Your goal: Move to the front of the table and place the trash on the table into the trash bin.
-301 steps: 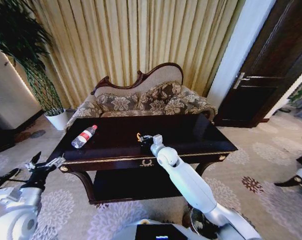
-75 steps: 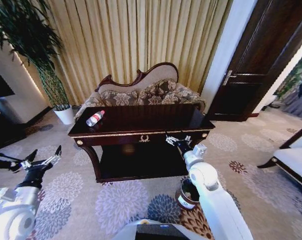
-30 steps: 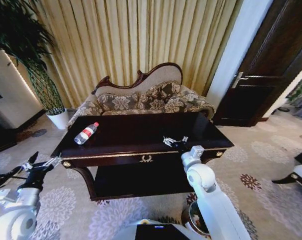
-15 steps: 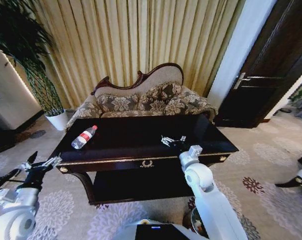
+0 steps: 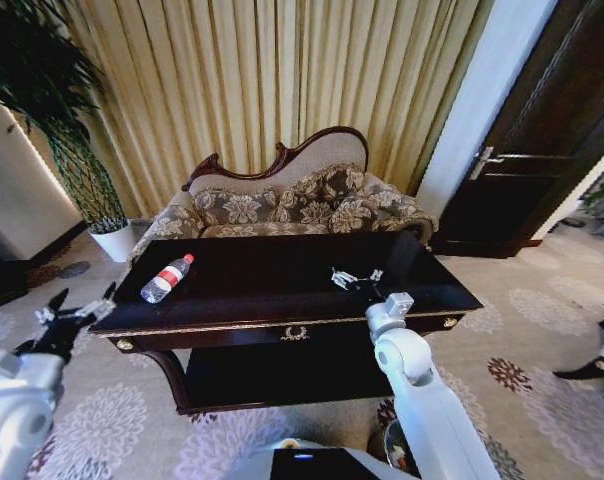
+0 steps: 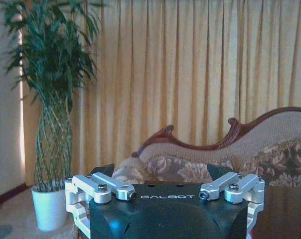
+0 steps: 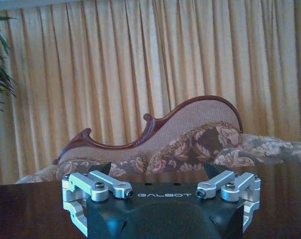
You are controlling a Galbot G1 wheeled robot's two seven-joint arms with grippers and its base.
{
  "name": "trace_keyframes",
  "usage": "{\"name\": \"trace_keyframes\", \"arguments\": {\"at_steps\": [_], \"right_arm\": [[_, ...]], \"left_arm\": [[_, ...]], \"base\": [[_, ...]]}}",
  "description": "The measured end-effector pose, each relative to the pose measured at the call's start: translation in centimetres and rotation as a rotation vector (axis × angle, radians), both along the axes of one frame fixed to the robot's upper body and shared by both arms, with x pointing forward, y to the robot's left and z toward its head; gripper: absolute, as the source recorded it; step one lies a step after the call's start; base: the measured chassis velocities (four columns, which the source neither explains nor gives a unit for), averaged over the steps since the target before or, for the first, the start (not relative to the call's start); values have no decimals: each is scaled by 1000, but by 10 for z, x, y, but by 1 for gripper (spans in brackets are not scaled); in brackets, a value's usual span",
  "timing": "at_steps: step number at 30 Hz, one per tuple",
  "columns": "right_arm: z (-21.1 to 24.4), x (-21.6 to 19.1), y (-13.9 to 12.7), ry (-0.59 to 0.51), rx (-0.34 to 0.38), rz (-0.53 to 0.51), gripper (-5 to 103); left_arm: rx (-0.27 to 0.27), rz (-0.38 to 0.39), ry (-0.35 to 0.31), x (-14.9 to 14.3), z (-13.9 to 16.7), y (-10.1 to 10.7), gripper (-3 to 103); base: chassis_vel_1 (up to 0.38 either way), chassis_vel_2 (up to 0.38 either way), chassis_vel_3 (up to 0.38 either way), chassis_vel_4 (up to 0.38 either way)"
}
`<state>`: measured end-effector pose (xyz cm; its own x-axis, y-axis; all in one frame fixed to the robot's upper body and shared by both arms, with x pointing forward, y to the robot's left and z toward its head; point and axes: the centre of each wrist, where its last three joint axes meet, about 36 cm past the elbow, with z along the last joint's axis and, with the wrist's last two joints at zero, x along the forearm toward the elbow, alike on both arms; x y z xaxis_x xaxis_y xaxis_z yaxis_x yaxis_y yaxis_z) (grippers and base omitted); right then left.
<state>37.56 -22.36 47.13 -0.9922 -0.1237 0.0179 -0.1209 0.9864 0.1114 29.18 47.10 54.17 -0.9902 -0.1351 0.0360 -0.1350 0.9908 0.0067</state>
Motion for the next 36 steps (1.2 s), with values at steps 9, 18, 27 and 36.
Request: {"name": "trace_keyframes", "arguments": {"at_steps": [9,18,27,36], "right_arm": [[-7,-2,-3,10,0,-17,100],[-10,0,-3,17,-8,-18,100],[-14,-1,-4,16,-15,-27,100],[-16,-3,-6,12,-17,-40,100]], "left_arm": [[-94,-66,190,54,34,33,100],[-126,-142,323,74,52,32,100],[-139,-222,386,98,58,34,100],[-113,-235,457,123,53,23,100]], "base": [[0,0,0,0],[0,0,0,0],[0,0,0,0],[0,0,0,0]]}}
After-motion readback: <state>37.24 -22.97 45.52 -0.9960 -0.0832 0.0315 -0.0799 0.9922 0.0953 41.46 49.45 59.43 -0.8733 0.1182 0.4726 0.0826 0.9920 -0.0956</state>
